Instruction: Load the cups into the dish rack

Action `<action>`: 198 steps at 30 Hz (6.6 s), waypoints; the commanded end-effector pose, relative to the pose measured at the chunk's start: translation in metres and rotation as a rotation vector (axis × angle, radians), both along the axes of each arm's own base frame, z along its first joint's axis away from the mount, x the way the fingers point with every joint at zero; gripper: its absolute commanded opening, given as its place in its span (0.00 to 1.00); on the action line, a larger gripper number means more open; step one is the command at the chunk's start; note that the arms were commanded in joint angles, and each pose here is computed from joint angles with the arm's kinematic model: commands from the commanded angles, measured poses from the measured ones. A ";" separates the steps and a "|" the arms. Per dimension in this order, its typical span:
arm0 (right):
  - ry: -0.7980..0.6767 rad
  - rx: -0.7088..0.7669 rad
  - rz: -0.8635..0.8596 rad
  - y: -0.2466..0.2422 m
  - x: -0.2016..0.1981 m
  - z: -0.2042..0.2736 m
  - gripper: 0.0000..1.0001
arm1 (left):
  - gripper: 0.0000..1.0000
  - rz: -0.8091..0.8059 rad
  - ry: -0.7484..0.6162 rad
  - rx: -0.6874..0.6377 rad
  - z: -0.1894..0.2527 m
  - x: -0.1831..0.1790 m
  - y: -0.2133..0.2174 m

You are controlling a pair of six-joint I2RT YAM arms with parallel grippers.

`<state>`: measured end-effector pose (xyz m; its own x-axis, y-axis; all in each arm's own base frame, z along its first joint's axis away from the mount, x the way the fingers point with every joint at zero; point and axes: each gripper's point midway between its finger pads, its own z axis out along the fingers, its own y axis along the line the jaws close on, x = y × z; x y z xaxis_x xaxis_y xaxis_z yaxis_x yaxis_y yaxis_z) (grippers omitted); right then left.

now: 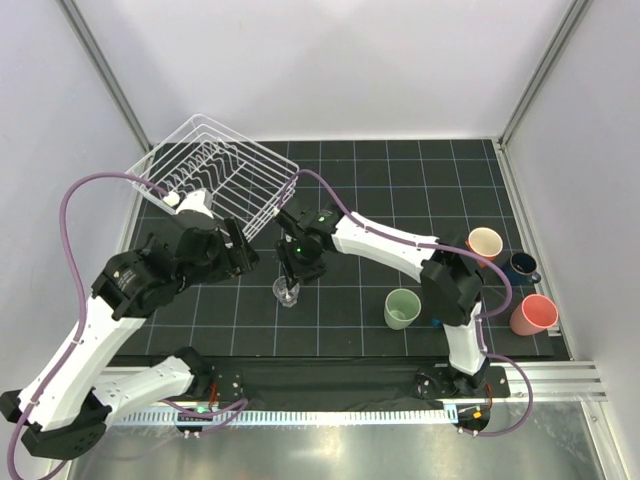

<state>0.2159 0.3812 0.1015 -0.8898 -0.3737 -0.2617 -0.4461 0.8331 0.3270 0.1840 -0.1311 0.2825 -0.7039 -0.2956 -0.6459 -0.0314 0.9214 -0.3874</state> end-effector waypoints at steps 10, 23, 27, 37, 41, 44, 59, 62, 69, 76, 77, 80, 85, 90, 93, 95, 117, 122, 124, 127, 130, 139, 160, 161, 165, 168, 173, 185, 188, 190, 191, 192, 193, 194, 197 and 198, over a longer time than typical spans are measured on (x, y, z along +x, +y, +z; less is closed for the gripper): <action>-0.011 -0.015 -0.014 0.015 0.008 -0.013 0.37 | 0.79 -0.096 -0.039 -0.076 0.020 -0.014 -0.008; -0.091 0.041 0.002 0.000 0.021 0.007 0.04 | 0.86 -0.139 -0.037 -0.118 0.017 -0.016 -0.019; -0.057 0.199 0.025 -0.010 0.015 0.046 0.04 | 0.88 -0.167 -0.037 -0.122 0.018 -0.013 -0.026; 0.001 0.738 0.024 -0.067 -0.002 0.171 0.04 | 1.00 -0.468 -0.176 -0.368 0.062 -0.020 -0.089; 0.002 0.888 0.071 -0.086 -0.019 0.216 0.04 | 1.00 -0.546 -0.224 -0.450 0.076 -0.022 -0.106; 0.006 0.979 0.109 -0.092 -0.027 0.235 0.04 | 1.00 -0.595 -0.264 -0.488 0.086 -0.020 -0.116; 0.037 1.145 0.153 -0.090 -0.037 0.277 0.04 | 0.48 -0.730 -0.193 -0.590 0.094 -0.026 -0.147; -0.004 1.139 0.126 -0.089 -0.026 0.286 0.04 | 0.00 -0.681 -0.191 -0.594 0.098 -0.018 -0.147; -0.006 0.768 -0.428 -0.149 0.055 0.245 0.98 | 0.00 -0.273 -0.061 -0.376 0.060 0.021 -0.102; 0.070 0.753 -0.706 -0.206 0.102 0.246 1.00 | 0.00 -0.024 0.013 -0.151 0.008 0.050 -0.065; 0.129 0.761 -0.738 -0.211 0.105 0.235 1.00 | 0.00 -0.010 0.021 -0.128 0.006 0.052 -0.063; 0.152 0.767 -0.792 -0.234 0.122 0.215 1.00 | 0.00 0.060 0.037 -0.014 -0.009 0.060 -0.046; 0.190 0.900 -0.779 -0.233 0.138 0.203 1.00 | 0.00 0.126 0.040 0.187 -0.018 0.076 -0.016; 0.230 0.979 -0.766 -0.235 0.147 0.187 1.00 | 0.00 0.104 0.046 0.224 -0.020 0.092 -0.012; 0.217 1.038 -0.761 -0.234 0.153 0.185 1.00 | 0.00 0.101 0.049 0.216 -0.021 0.099 -0.010; 0.260 1.066 -0.780 -0.235 0.154 0.178 1.00 | 0.00 0.086 0.041 0.210 -0.021 0.103 -0.010; -0.012 0.006 -1.051 -0.300 0.156 -0.039 1.00 | 0.00 0.291 -0.018 0.245 0.031 0.151 0.030; -0.142 -0.119 -1.026 -0.307 0.161 -0.056 1.00 | 0.00 0.336 -0.016 0.203 0.033 0.175 0.036; -0.176 -0.140 -1.009 -0.305 0.163 -0.059 1.00 | 0.00 0.353 -0.013 0.199 0.028 0.192 0.040; -0.242 -0.190 -0.985 -0.306 0.174 -0.060 1.00 | 0.00 0.367 0.012 0.178 0.020 0.215 0.046; -0.272 -0.247 -0.968 -0.306 0.182 -0.067 1.00 | 0.00 0.379 0.056 0.174 0.006 0.235 0.050; -0.369 -0.273 -0.956 -0.305 0.204 -0.064 1.00 | 0.00 0.392 0.085 0.163 -0.015 0.278 0.060; -0.501 -0.121 -0.774 -0.276 0.209 0.064 0.99 | 0.00 0.362 0.162 0.123 -0.081 0.352 0.046; -0.520 -0.094 -0.767 -0.273 0.205 0.077 1.00 | 0.00 0.364 0.166 0.113 -0.089 0.357 0.044; -0.524 -0.032 -0.732 -0.266 0.186 0.103 1.00 | 0.00 0.390 0.182 0.067 -0.105 0.368 0.038; -0.536 -0.018 -0.737 -0.268 0.178 0.123 1.00 | 0.00 0.402 0.206 0.044 -0.121 0.373 0.034; -0.526 -0.008 -0.719 -0.271 0.158 0.140 1.00 | 0.00 0.437 0.213 -0.077 -0.131 0.391 0.029; -0.519 -0.047 -0.735 -0.286 0.132 0.137 1.00 | 0.00 0.587 0.299 -0.360 -0.145 0.408 0.033; -0.512 -0.053 -0.733 -0.286 0.129 0.135 1.00 | 0.00 0.626 0.315 -0.426 -0.144 0.411 0.032; -0.504 -0.056 -0.732 -0.286 0.128 0.132 1.00 | 0.00 0.668 0.327 -0.464 -0.144 0.413 0.033; -0.507 -0.057 -0.736 -0.287 0.128 0.133 1.00 | 0.00 0.689 0.330 -0.477 -0.144 0.413 0.034; -0.508 -0.055 -0.735 -0.286 0.129 0.134 1.00 | 0.00 0.701 0.330 -0.496 -0.144 0.415 0.034; -0.505 -0.058 -0.736 -0.287 0.128 0.134 1.00 | 0.00 0.743 0.350 -0.529 -0.148 0.415 0.035; -0.506 -0.053 -0.736 -0.286 0.128 0.134 1.00 | 0.00 0.754 0.364 -0.556 -0.149 0.416 0.033; -0.501 -0.025 -0.724 -0.281 0.130 0.137 1.00 | 0.00 0.805 0.378 -0.626 -0.150 0.422 0.030; -0.497 -0.019 -0.716 -0.279 0.131 0.137 1.00 | 0.00 0.821 0.393 -0.640 -0.153 0.421 0.030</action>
